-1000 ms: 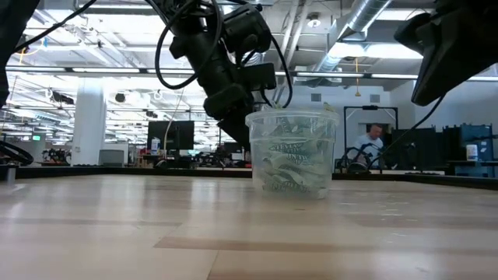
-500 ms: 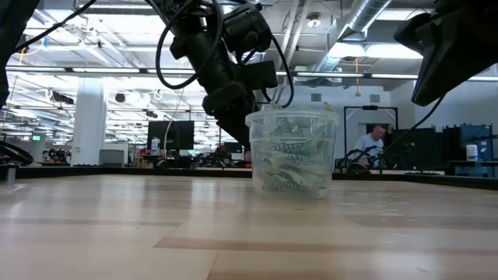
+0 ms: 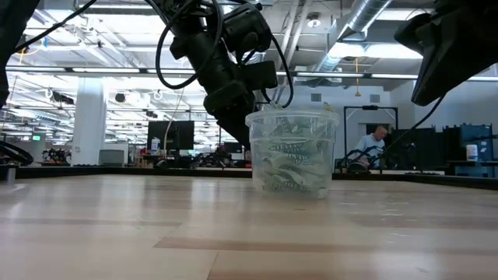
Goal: Pick and place Stevia / Truvia into bins
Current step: Put the stevia packet into the transparent container
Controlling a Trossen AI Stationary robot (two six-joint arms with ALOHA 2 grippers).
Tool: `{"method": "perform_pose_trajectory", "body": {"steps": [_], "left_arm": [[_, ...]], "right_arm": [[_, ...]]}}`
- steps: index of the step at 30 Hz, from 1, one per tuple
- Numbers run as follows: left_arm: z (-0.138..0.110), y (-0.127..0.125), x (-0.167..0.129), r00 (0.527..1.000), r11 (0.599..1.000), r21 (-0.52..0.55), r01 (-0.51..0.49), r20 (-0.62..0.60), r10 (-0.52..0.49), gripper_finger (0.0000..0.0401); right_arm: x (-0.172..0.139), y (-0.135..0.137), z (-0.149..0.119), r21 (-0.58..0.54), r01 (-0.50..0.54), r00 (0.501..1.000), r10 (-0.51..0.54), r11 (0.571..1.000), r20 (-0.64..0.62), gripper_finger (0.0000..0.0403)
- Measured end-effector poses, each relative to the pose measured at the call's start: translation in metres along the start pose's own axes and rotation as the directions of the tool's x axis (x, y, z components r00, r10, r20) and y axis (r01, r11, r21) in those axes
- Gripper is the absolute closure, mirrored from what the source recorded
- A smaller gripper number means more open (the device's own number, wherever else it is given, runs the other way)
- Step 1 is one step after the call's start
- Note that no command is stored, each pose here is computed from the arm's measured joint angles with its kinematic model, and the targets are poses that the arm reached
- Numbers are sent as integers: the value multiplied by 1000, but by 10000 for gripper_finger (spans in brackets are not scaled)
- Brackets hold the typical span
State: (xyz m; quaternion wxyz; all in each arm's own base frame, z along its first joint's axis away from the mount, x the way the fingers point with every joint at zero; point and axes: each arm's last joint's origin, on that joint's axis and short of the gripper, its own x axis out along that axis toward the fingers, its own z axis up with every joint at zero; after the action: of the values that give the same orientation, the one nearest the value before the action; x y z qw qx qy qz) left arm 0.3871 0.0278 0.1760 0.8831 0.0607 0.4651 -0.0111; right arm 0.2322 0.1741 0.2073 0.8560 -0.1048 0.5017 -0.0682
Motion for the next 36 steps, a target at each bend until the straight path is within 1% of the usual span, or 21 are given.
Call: {"method": "perform_pose_trajectory", "body": {"steps": [11, 14, 15, 17, 19, 24, 28, 33, 36], "left_arm": [[1, 0, 0, 1000, 1000, 1, 7, 8, -7, 181], [1, -1, 8, 1000, 1000, 1, 24, 20, -24, 181], [-2, -1, 11, 999, 999, 1, 38, 8, -38, 181], [-1, -2, 19, 998, 998, 2, 56, 33, -56, 181], [-3, -3, 23, 997, 997, 4, 73, 23, -73, 181], [-3, -3, 34, 996, 997, 5, 77, 41, -77, 181], [-13, -4, 49, 997, 997, 2, 80, -10, -80, 181], [-13, -3, 49, 997, 997, 1, 74, -18, -74, 181], [-13, -3, 48, 998, 998, -4, 66, -13, -66, 189]], "right_arm": [[0, 0, 0, -26, 20, 1000, -20, 999, 14, 403], [0, 0, 0, -27, 19, 1000, -19, 999, 14, 403], [0, 0, 0, -28, 19, 1000, -19, 999, 14, 403], [-1, 0, 0, -29, 20, 1000, -20, 999, 13, 403], [-1, 1, -1, -35, 20, 1000, -20, 999, 14, 403], [-3, 4, -3, -49, 25, 1000, -24, 998, 14, 403], [-5, 6, -5, -58, 38, 999, -37, 998, 24, 403], [-6, 7, -6, -54, 40, 999, -38, 998, 27, 403], [-6, 7, -6, -53, 43, 999, -41, 998, 29, 403]]}}
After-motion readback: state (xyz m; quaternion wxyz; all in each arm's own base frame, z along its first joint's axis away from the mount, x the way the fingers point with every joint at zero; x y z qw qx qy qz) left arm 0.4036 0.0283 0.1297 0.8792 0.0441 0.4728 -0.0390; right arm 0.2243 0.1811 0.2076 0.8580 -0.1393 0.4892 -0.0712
